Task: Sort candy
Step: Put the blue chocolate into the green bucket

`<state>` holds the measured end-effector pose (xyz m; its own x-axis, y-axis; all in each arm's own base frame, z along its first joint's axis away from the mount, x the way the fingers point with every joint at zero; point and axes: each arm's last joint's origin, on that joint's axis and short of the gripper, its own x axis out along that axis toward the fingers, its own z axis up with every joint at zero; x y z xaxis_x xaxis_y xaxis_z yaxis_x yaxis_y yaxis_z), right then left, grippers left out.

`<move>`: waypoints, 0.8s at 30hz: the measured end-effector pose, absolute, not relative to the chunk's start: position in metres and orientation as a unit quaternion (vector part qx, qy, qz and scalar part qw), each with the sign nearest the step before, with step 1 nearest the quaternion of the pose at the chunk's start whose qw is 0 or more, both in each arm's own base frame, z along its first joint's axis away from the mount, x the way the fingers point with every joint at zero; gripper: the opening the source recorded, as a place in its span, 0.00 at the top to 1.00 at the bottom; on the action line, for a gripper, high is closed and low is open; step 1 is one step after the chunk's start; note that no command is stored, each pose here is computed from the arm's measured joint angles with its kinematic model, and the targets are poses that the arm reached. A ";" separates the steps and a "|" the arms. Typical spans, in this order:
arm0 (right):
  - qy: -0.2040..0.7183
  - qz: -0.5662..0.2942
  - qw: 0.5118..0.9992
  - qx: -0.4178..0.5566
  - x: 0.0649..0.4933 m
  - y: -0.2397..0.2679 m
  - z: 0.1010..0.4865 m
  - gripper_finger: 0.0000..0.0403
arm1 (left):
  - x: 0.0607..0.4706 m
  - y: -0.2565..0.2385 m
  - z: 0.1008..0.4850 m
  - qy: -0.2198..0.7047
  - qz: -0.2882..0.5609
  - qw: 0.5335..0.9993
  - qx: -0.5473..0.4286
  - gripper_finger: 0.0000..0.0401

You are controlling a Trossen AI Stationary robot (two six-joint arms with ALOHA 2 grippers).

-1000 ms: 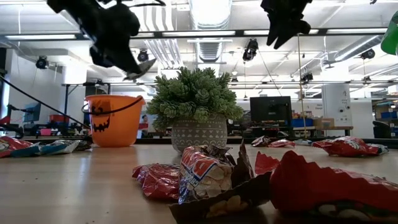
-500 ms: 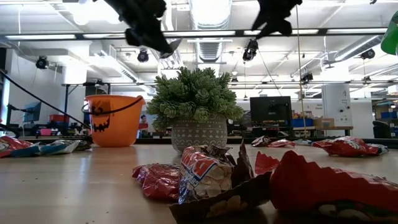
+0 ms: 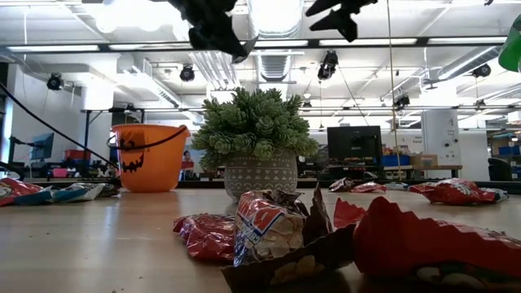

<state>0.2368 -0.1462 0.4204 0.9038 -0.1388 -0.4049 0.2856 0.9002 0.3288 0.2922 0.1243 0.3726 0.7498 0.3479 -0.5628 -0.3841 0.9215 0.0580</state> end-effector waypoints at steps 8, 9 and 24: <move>0.159 -0.071 0.966 0.192 0.283 -0.144 0.408 0.58 | 0.288 0.125 0.383 0.282 0.160 0.946 -0.017 1.00; 0.154 -0.066 0.967 0.190 0.287 -0.143 0.407 0.58 | 0.288 0.126 0.383 0.281 0.154 0.947 -0.019 1.00; 0.152 -0.049 0.964 0.213 0.330 -0.148 0.381 0.58 | 0.288 0.125 0.383 0.279 0.124 0.952 -0.009 1.00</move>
